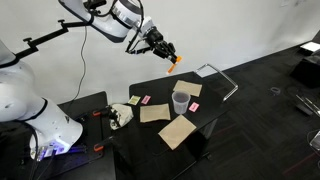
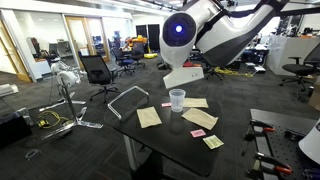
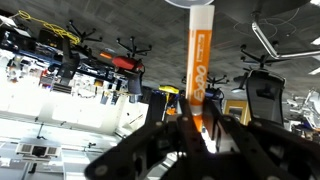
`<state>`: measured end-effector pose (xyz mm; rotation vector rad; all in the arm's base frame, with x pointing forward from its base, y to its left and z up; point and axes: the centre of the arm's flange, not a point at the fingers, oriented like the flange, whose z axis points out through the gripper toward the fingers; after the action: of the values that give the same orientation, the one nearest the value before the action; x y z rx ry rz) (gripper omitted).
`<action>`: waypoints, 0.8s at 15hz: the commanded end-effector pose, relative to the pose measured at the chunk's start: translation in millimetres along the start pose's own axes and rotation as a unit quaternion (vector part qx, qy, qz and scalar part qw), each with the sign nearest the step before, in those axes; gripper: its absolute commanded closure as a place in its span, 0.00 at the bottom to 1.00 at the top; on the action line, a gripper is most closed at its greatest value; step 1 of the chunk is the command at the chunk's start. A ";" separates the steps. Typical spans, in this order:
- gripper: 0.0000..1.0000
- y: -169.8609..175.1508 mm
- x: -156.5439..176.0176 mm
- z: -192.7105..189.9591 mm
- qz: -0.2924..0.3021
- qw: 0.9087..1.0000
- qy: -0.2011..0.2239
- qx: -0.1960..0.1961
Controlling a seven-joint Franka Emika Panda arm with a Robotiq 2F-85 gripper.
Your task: Put the marker in the cup
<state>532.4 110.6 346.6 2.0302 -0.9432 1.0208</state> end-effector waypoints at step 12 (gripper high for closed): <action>0.81 -12.5 -17.8 61.2 0.061 0.996 0.055 -0.041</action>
<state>557.5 73.4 299.5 1.8478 -1.0431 1.1282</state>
